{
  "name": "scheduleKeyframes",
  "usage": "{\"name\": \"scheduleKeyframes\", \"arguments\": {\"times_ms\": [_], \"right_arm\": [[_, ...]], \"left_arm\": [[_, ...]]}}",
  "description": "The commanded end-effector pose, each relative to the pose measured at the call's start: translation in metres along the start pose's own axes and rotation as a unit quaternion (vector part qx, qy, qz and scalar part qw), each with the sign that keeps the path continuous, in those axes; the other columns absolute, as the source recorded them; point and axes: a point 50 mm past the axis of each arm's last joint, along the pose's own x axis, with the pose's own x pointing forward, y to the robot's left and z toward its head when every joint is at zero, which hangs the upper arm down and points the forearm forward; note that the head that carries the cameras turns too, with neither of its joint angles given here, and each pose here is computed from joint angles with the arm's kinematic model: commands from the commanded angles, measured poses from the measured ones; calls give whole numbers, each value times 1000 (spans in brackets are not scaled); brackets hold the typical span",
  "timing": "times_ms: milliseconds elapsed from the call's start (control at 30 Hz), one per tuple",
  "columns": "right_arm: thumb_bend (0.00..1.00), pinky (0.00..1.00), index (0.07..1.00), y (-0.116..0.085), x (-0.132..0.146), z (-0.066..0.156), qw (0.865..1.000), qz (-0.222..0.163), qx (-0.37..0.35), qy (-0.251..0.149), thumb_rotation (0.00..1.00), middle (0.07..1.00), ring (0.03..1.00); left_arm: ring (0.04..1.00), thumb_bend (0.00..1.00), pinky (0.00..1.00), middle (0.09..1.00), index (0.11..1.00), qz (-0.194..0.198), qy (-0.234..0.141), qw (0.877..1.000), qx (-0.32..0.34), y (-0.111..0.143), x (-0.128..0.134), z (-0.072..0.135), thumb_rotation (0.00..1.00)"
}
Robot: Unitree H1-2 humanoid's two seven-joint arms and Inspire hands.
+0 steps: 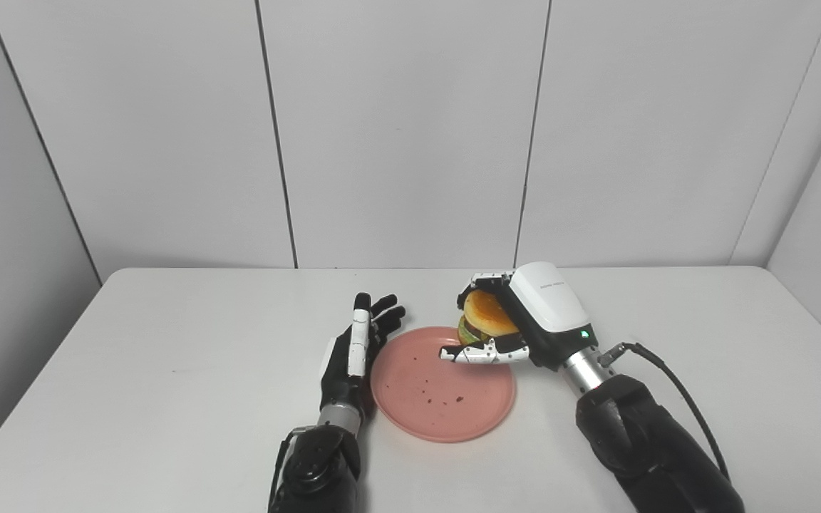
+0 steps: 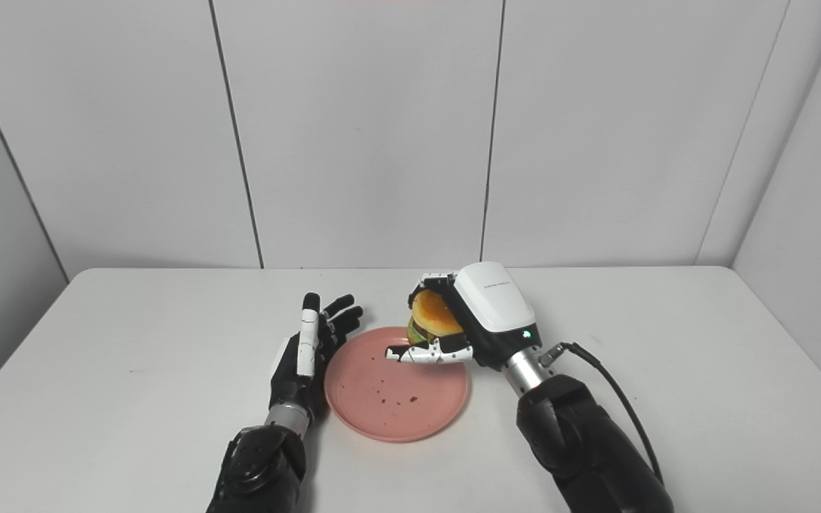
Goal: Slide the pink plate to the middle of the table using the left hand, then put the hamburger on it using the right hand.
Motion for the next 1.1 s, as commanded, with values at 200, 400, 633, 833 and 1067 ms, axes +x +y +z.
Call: {"name": "scheduleKeyframes", "arguments": {"times_ms": [200, 400, 633, 833, 1067], "right_arm": [[660, 319, 479, -15, 31, 24, 998, -30, 1, -47, 717, 503, 390], [657, 371, 466, -2, 32, 24, 999, -14, 0, -42, 701, 556, 446], [636, 326, 463, 17, 33, 14, 999, 11, 3, -30, 647, 492, 374], [622, 323, 457, 32, 32, 7, 999, 25, 9, -25, 596, 504, 382], [629, 304, 454, 44, 28, 4, 999, 42, 9, -28, 553, 516, 369]], "left_arm": [[873, 955, 964, 827, 790, -15, -22, 1000, 7, -17, 9, 13, 989], [872, 946, 950, 827, 767, -14, -25, 1000, 6, -18, 8, 12, 989], [853, 935, 924, 815, 755, -14, -25, 1000, 8, -20, 8, 10, 996], [859, 933, 926, 824, 762, -12, -28, 1000, 8, -21, 8, 10, 987], [827, 927, 833, 798, 757, -13, -30, 999, -1, -22, 9, 10, 966]]}}
